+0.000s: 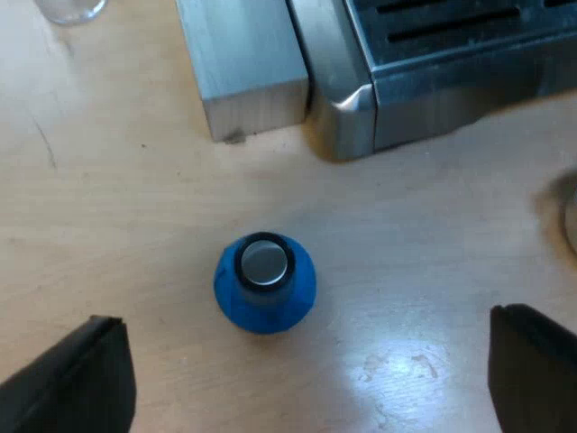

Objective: Grind coffee beans and then tamp

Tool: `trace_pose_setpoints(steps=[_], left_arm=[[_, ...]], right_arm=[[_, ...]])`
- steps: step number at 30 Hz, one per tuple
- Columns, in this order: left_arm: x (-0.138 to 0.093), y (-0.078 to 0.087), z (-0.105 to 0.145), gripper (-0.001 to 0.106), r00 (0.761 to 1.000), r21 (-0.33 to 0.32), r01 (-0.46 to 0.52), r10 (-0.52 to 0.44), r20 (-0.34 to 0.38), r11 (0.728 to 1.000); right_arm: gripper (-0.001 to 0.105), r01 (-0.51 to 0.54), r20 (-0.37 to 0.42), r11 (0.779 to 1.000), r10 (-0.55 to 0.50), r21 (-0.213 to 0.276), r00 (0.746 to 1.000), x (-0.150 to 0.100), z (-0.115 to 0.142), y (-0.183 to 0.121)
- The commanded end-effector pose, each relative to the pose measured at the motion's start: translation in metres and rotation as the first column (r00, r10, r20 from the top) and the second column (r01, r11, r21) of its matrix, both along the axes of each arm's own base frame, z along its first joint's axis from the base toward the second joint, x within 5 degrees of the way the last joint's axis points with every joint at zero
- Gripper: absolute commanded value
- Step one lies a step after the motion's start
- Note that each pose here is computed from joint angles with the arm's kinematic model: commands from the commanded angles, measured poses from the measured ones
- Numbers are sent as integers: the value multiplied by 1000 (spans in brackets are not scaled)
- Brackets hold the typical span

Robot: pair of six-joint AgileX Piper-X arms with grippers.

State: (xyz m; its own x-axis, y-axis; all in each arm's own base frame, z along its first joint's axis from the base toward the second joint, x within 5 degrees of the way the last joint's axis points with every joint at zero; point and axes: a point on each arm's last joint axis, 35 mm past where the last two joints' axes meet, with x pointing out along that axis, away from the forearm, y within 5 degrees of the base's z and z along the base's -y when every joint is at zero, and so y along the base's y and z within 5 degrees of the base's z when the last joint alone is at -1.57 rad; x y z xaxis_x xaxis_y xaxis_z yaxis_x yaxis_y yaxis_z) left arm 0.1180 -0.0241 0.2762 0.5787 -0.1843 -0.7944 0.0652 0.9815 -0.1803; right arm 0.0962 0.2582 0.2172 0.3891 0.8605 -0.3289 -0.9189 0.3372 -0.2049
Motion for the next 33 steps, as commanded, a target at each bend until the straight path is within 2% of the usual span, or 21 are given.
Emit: trace_pose_setpoints(steps=[1,7,14,21,33], left_arm=[[9,-2,-3,80,1000,11,4,-4,-11,1000],[29,-6,-14,80,998,20,5,-4,-59,1000],[42,-8,-25,80,994,31,9,-5,-110,999],[59,-10,-47,80,978,105,27,-4,-210,994],[83,-14,-75,80,958,120,45,-9,-286,992]], right_arm=[[71,-14,16,1000,14,15,1000,-1,3,1],[71,-14,16,1000,14,15,1000,-1,3,1],[71,-13,17,1000,12,15,1000,-1,3,1],[71,-13,17,1000,12,15,1000,-1,3,1],[71,-13,17,1000,12,15,1000,-1,3,1]])
